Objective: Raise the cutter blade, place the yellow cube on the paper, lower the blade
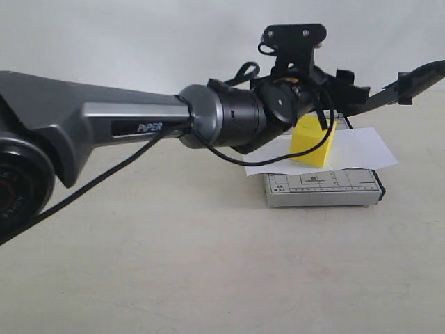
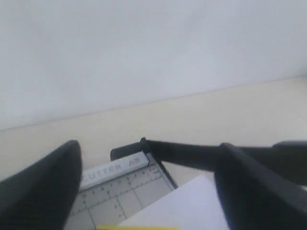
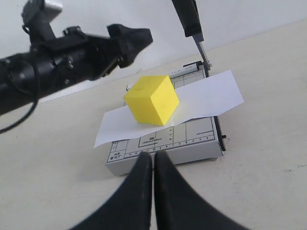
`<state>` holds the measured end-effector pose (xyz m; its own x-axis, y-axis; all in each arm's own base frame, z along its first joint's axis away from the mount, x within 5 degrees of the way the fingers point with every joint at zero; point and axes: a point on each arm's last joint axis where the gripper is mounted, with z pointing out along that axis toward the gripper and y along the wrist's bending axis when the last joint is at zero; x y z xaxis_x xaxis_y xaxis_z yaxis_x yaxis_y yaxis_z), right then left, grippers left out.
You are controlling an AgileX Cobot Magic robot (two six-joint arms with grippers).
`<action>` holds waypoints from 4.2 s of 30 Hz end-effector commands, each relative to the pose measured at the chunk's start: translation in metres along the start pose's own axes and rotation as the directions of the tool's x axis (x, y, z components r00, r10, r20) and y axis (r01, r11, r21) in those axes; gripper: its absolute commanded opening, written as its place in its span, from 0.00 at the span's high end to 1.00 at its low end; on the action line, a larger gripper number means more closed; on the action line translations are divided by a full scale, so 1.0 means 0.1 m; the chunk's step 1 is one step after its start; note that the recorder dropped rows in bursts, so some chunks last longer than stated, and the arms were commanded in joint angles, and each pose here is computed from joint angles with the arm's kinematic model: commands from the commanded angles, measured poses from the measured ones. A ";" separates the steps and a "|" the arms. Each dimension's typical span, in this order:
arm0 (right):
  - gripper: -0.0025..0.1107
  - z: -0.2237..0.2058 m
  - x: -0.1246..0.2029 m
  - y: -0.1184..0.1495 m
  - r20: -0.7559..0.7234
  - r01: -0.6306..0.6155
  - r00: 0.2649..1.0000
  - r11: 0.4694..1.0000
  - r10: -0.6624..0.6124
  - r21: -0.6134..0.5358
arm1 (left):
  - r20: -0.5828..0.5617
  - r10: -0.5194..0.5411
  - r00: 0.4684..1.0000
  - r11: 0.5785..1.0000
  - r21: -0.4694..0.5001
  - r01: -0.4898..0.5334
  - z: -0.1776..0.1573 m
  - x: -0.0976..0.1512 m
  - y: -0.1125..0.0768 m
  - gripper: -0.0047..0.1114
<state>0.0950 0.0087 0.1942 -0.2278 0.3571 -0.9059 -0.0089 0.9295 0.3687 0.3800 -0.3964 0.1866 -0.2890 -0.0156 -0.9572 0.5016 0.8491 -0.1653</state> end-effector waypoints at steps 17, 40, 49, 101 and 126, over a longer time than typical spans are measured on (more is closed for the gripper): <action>0.96 0.00 0.01 0.00 0.002 0.024 1.000 1.000 -0.024 -0.004 | 0.049 0.253 0.966 0.967 -0.031 -0.252 -0.89 -0.68 0.08 0.92; 0.96 0.00 0.01 0.00 0.004 0.031 1.000 1.000 -0.031 -0.005 | -0.073 0.464 0.883 0.884 0.112 -0.455 -3.21 -1.10 1.20 0.92; 0.96 0.00 0.01 0.00 0.002 0.031 1.000 1.000 -0.031 -0.004 | -0.146 0.287 0.947 0.957 -0.008 -0.291 -3.52 -0.46 1.70 0.92; 0.96 -0.01 -0.10 0.08 0.125 0.103 0.988 0.991 -0.092 -0.080 | 0.242 0.014 0.970 0.765 -0.627 0.146 -4.71 0.69 1.89 0.92; 0.66 1.52 -2.29 0.60 -0.635 0.575 0.666 0.812 -0.392 0.102 | 0.242 0.014 0.970 0.766 -0.627 0.146 -4.71 0.69 1.89 0.92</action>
<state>0.2819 -0.0028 0.3908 -0.7028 -0.1939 -0.6844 -0.0321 0.9698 -0.2418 0.0712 0.0126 0.2030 -0.0751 -0.1223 -0.9897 -0.1760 0.9785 -0.1075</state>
